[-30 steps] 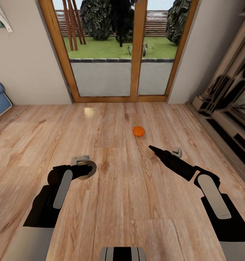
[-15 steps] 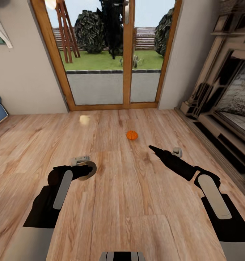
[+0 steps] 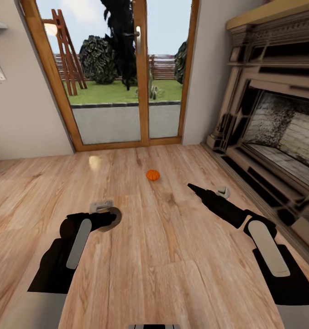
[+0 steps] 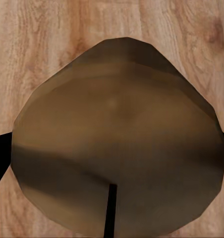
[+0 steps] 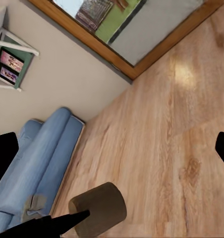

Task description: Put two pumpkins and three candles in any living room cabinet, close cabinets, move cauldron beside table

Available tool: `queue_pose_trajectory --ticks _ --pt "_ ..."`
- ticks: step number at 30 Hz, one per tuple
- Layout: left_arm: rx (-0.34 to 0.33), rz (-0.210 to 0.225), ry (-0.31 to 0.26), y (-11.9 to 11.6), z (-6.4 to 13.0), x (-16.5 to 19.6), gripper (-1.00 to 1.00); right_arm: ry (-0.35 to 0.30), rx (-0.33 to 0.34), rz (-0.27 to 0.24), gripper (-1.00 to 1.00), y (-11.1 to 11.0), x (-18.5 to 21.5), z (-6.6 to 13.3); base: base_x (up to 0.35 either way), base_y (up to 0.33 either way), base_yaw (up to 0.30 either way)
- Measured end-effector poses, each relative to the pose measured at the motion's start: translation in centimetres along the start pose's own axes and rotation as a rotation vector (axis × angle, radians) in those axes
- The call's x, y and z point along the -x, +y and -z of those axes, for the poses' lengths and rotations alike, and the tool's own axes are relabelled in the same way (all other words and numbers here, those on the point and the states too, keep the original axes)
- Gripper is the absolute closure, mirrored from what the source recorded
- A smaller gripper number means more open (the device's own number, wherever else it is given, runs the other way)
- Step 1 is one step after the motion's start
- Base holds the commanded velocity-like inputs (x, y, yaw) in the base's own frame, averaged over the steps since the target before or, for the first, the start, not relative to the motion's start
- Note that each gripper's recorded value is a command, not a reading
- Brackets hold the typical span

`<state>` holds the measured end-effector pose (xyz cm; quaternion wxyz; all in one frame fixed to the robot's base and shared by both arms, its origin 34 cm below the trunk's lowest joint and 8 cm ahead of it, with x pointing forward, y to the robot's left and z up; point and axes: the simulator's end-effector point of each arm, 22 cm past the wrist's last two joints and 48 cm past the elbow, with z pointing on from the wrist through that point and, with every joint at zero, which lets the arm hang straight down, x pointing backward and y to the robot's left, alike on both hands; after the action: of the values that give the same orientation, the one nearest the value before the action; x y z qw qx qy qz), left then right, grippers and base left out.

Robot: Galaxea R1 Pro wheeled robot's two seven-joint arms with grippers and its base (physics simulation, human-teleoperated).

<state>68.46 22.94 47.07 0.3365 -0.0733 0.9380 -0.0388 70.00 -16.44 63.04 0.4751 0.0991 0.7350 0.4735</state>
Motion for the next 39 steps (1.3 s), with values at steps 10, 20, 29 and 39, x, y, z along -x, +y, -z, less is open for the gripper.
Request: queue_pose_trajectory --ticks 10,20,29,39 --pt "-0.010 -0.001 -0.065 -0.4 2.7 2.5 1.00 -0.062 -0.015 0.093 -1.00 2.0 1.8 0.6 -0.001 0.000 -0.108" --pt "-0.016 -0.002 -0.106 -0.7 4.8 4.1 1.00 -0.082 -0.009 0.132 -1.00 4.0 2.8 1.3 0.000 0.000 -0.002" --pt "-0.019 -0.003 -0.133 -0.9 6.5 4.7 1.00 -0.144 -0.235 0.295 -1.00 3.0 2.8 0.1 0.000 0.000 0.000" --pt "-0.011 0.001 -0.130 -0.3 7.7 3.5 1.00 -0.301 -0.544 0.382 -1.00 -1.9 3.1 0.0 0.000 0.000 0.000"
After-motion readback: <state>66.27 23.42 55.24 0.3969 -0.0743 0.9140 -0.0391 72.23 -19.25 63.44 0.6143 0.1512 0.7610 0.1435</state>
